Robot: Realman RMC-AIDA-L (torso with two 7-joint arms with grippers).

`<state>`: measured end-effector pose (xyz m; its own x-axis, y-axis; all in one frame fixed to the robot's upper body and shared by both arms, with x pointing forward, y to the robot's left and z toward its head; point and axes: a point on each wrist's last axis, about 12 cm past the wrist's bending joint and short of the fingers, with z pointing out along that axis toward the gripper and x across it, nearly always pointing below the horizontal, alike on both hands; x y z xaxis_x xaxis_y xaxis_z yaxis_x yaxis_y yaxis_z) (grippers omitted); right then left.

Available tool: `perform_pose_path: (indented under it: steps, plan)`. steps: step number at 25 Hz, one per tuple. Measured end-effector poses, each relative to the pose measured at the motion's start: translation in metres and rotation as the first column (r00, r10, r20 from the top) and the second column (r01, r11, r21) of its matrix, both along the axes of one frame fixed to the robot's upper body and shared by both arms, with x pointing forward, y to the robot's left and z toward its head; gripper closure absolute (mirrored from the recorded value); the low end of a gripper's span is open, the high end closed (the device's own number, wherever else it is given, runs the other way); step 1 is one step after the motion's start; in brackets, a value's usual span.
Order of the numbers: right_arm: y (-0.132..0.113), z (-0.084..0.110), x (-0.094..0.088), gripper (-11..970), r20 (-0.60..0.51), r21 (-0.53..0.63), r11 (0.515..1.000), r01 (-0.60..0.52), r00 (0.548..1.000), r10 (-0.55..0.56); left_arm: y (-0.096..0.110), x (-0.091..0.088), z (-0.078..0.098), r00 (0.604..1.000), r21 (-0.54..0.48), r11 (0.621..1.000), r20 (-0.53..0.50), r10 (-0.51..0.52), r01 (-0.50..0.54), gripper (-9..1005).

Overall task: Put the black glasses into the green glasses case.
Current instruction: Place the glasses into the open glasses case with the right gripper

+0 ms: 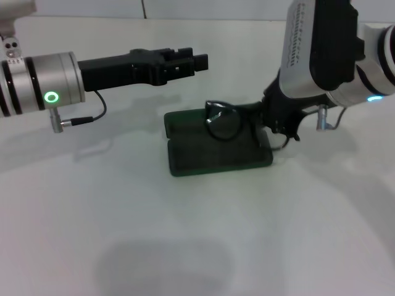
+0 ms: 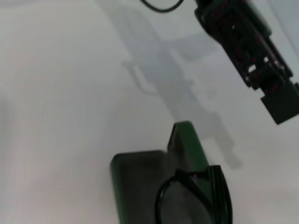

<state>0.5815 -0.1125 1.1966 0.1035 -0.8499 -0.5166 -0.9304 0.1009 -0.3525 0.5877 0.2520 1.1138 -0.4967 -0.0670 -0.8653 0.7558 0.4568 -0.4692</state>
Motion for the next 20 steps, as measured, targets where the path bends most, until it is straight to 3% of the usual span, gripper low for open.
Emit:
perform_pose_path:
  steps: [8,20]
  plan:
    - [0.013,-0.001,0.001,891,0.062,0.013,0.999,-0.038,0.997,0.037,0.004,0.002,0.005,1.0,-0.009,1.0,0.023,0.021,-0.021,409]
    - [0.023,-0.01,-0.011,890,0.081,-0.062,0.988,-0.144,0.986,0.149,0.002,0.002,0.008,0.999,-0.015,1.0,0.041,0.024,-0.023,407]
